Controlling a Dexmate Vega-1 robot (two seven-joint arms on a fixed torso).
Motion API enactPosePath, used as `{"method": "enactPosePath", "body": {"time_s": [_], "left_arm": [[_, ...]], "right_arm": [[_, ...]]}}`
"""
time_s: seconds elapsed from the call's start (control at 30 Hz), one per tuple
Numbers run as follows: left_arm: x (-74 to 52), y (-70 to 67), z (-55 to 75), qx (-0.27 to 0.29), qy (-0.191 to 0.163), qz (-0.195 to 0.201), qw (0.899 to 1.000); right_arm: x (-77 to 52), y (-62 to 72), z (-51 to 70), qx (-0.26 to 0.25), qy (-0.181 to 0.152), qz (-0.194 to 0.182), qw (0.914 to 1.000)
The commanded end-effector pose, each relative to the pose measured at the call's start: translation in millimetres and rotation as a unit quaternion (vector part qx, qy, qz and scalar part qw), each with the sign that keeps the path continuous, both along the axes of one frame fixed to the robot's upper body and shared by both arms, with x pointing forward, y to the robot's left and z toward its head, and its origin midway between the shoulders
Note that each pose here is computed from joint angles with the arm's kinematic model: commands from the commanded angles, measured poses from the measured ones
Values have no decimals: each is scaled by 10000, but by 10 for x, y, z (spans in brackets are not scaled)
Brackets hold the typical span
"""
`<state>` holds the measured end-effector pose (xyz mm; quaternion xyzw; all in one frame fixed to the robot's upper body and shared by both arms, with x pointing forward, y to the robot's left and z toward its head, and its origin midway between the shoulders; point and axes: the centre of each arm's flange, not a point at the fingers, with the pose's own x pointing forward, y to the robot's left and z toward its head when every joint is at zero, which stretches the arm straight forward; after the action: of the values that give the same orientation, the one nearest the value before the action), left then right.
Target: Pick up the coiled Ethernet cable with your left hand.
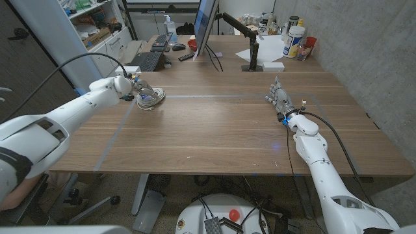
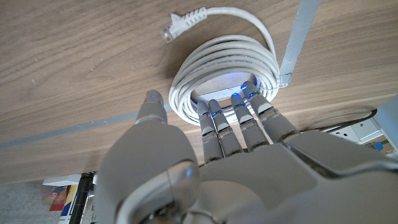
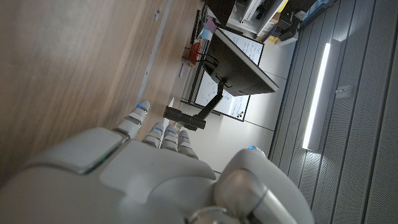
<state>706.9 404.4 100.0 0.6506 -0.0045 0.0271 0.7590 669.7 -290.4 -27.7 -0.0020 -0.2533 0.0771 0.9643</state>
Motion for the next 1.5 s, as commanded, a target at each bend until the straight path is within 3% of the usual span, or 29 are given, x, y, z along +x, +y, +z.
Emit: {"method": "enactPosePath", "body": {"time_s": [0.03,0.87,1.5], "left_arm": [[56,-38,-16,15,38,4,10000],[74,-100,-4,219,-23,-3,9998],[78,-74,-91,261,-21,49,9996]], "right_arm": [[-6,1,1,20,9,33,10000],[-9,3,7,42,-3,63,10000],[-7,8,5,33,-2,78,10000]]}}
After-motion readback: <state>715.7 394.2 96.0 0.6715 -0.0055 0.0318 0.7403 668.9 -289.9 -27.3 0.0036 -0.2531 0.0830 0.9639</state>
